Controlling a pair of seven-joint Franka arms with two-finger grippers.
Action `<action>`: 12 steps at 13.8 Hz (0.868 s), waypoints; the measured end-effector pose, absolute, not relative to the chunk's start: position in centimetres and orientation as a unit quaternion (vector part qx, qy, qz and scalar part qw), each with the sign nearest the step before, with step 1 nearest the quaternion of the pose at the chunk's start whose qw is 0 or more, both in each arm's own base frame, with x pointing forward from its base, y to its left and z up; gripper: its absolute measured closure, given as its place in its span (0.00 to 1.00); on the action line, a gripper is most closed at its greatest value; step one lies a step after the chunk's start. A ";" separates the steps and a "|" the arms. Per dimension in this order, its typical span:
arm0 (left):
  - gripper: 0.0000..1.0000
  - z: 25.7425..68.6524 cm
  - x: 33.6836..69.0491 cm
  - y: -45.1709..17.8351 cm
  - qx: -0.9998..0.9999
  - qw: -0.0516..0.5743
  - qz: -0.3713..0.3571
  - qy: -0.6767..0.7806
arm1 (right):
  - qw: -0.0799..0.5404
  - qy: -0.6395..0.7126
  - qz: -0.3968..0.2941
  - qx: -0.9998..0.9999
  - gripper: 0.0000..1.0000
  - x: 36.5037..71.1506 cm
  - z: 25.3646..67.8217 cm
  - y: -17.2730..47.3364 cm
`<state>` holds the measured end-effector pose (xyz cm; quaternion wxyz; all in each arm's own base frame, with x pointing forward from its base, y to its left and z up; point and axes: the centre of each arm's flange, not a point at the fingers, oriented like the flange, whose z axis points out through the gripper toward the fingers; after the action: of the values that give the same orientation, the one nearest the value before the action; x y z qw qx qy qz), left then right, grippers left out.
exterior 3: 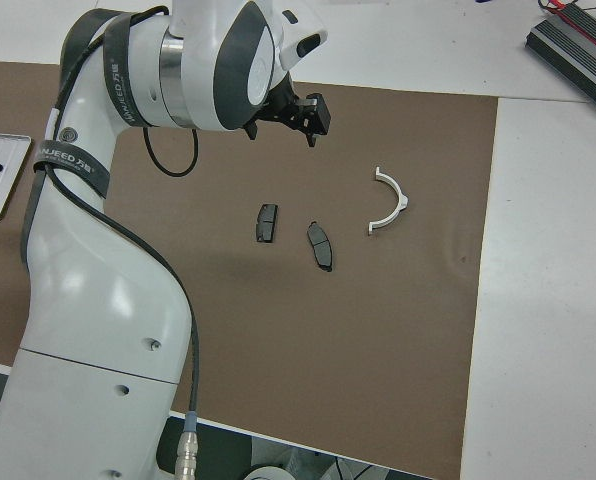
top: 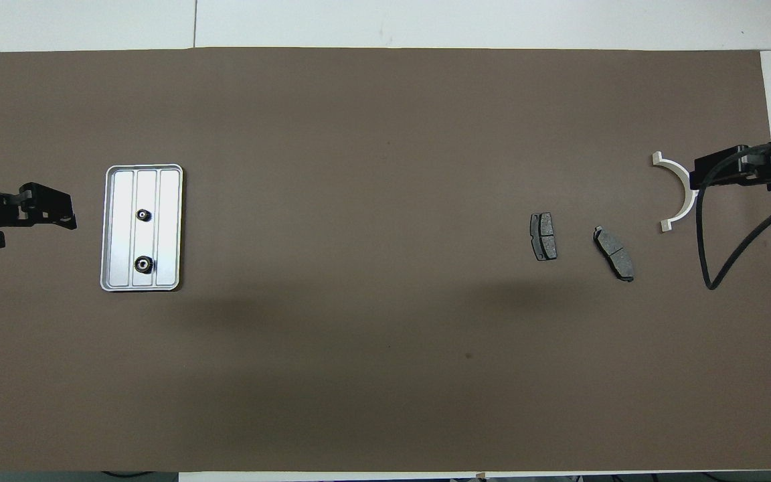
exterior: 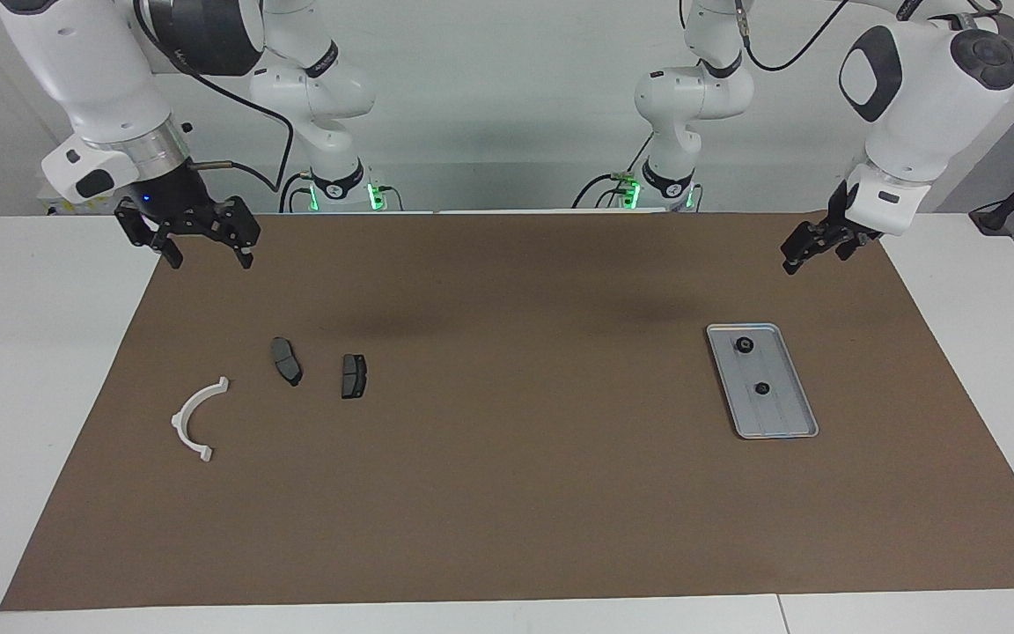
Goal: Pick bearing gear from pile to tray
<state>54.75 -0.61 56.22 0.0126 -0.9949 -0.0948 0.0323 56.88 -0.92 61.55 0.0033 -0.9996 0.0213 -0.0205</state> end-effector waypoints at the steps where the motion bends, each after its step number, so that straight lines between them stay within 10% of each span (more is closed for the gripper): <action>1: 0.00 56.3 54.8 -0.6 -0.995 0.013 0.032 -0.094 | 0.003 0.021 -0.020 -1.000 0.00 56.9 61.6 -0.9; 12: 0.00 57.5 55.0 -0.9 -0.996 0.011 0.019 -0.092 | 0.003 0.021 -0.020 -1.000 0.00 56.9 61.6 -0.9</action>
<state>54.96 -0.92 57.55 0.0112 -0.9956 -0.0916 0.0190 56.88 -0.92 61.55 0.0033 -0.9996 0.0212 -0.0205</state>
